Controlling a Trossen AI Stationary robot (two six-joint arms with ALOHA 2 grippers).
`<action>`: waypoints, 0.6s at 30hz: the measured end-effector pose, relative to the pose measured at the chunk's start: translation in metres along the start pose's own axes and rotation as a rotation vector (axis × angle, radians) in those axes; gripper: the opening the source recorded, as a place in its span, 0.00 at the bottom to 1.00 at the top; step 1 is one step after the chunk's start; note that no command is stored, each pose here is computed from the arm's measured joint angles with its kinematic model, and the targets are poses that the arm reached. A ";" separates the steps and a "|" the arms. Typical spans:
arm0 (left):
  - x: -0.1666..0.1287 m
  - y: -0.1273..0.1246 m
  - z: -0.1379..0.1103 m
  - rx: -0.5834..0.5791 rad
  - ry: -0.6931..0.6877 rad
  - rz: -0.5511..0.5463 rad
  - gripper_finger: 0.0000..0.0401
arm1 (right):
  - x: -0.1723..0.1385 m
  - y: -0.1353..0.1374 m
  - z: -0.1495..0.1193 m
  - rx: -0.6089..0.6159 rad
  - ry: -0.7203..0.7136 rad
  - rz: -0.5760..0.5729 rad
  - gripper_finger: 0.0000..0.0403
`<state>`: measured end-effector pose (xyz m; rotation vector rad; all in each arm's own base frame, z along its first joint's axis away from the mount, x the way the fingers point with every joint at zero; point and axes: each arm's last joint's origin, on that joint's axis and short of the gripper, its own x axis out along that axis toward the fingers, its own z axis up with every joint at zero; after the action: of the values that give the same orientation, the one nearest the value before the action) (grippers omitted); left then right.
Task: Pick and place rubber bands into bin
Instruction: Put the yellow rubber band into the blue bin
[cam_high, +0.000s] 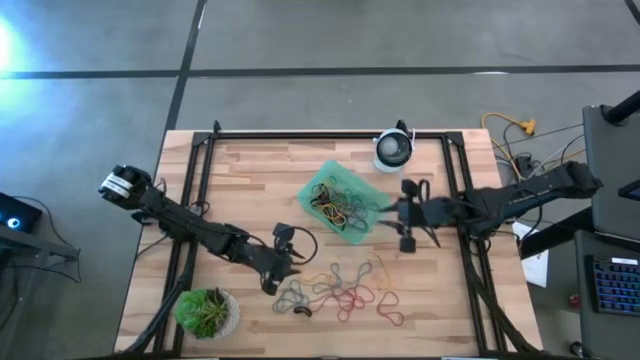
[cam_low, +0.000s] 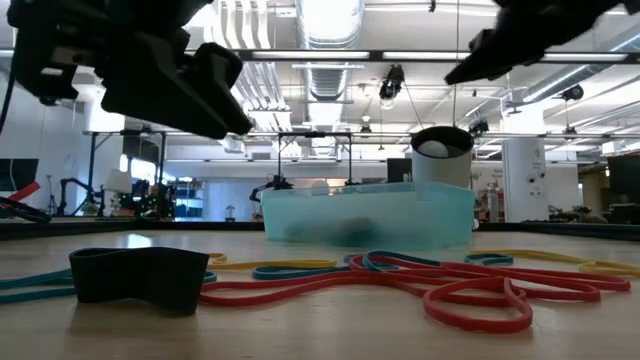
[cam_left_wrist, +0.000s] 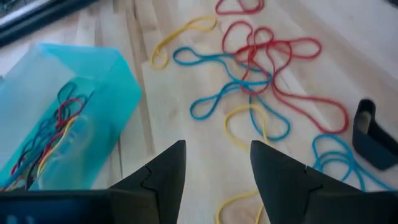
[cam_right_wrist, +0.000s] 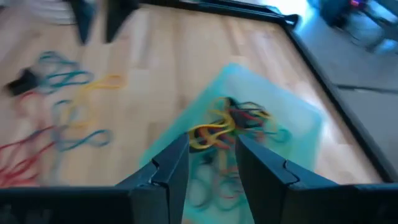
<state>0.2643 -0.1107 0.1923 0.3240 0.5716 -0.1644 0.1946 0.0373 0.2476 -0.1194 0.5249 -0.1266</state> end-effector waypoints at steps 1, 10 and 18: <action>0.000 0.000 0.001 -0.002 -0.006 0.000 0.41 | -0.002 0.005 -0.005 -0.011 -0.005 0.023 0.31; 0.000 0.000 0.002 -0.007 -0.018 0.001 0.41 | -0.007 0.041 -0.031 -0.061 -0.116 0.332 0.31; 0.000 -0.001 -0.003 -0.071 0.023 -0.004 0.41 | -0.006 0.068 -0.041 -0.110 -0.197 0.449 0.31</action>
<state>0.2626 -0.1103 0.1898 0.2563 0.5993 -0.1443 0.1749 0.1016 0.2052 -0.1176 0.3510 0.3500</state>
